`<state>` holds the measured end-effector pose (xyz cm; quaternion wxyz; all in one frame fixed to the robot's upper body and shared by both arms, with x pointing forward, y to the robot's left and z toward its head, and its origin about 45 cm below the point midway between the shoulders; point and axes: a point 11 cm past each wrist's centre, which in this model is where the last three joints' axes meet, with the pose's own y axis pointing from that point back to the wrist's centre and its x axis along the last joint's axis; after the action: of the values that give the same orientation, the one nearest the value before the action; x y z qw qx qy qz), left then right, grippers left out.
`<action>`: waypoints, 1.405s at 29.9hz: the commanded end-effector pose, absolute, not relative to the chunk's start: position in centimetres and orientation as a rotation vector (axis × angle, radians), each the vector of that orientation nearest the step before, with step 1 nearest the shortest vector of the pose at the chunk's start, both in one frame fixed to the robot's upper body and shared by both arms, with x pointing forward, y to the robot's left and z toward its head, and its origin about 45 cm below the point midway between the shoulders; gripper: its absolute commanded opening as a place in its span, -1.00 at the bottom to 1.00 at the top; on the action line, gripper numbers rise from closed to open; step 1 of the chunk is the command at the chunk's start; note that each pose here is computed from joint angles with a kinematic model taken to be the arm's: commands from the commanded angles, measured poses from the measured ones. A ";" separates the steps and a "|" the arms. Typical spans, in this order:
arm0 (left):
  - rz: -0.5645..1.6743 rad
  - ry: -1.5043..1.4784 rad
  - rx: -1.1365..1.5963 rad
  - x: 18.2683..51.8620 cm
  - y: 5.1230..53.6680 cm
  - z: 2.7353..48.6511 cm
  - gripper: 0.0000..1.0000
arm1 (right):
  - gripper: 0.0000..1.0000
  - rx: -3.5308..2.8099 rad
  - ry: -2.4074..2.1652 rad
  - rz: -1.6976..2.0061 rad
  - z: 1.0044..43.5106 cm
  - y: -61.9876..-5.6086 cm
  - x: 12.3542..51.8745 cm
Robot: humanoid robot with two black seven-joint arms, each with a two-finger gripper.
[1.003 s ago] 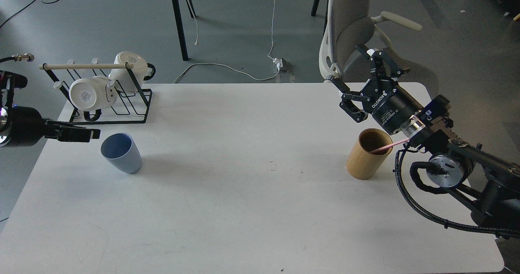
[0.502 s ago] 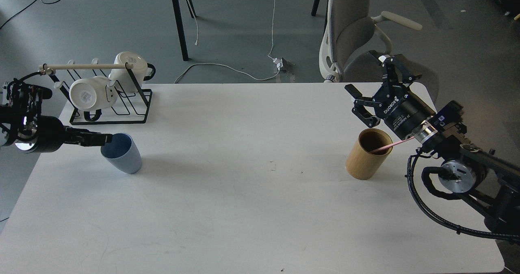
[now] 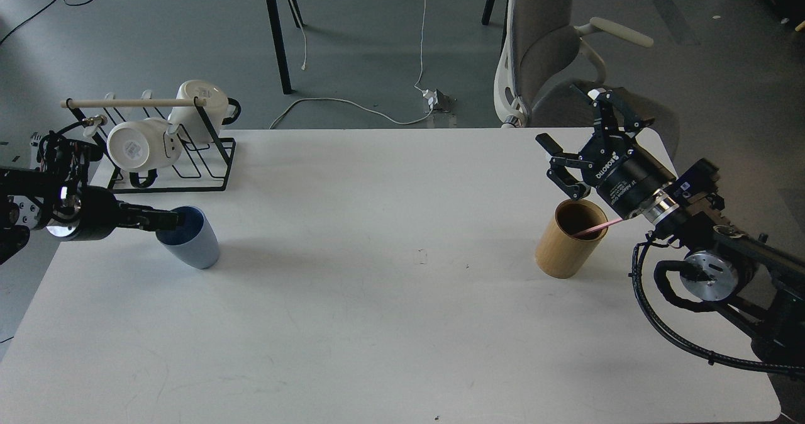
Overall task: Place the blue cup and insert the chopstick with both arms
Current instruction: 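Lower the left gripper to the light blue cup and grasp it, then lift the blue cup with the left gripper and carry it toward table center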
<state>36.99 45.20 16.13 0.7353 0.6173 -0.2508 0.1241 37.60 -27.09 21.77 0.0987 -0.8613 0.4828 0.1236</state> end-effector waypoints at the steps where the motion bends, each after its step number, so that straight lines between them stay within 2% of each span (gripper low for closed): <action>1: 0.261 -0.625 1.377 37.1 45.4 16.0 -0.44 | 0.88 -2.548 1.432 0.367 21.7 -27.2 37.6; 2: 0.261 -0.660 1.381 37.3 45.5 16.1 -0.63 | 0.88 -2.547 1.434 0.371 21.6 -27.2 37.5; 4: 0.263 -0.684 1.374 37.3 45.2 16.1 -0.85 | 0.88 -2.547 1.440 0.373 21.5 -27.3 37.5; 6: 0.257 -0.680 1.368 37.2 45.0 16.0 -0.99 | 0.88 -2.546 1.445 0.375 21.3 -27.4 37.5; 16: 0.219 -0.679 1.319 36.6 43.4 15.9 -1.00 | 0.88 -2.539 1.469 0.372 21.1 -27.8 37.5; 21: 0.215 -0.705 1.263 36.9 42.0 17.7 -1.00 | 0.88 -2.526 1.498 0.355 21.3 -28.6 37.8; 28: 0.175 -0.882 1.017 40.9 31.7 25.7 -1.00 | 0.88 -2.297 1.670 0.218 25.0 -34.5 40.9; 32: 0.068 -0.987 0.948 43.5 23.3 25.5 -1.00 | 0.88 -2.112 1.786 0.139 27.1 -39.2 42.3; 37: -0.235 -1.157 1.057 44.0 15.1 22.2 -1.00 | 0.88 -2.017 1.868 0.096 27.9 -42.5 42.3; 42: -0.331 -1.184 1.063 42.9 12.9 20.1 -1.00 | 0.88 -2.007 1.904 0.104 27.2 -43.4 42.0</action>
<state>43.55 14.08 21.24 0.6972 0.4750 -0.5224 -0.1242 42.20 -42.98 27.51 0.1897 -0.7155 0.6714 0.0356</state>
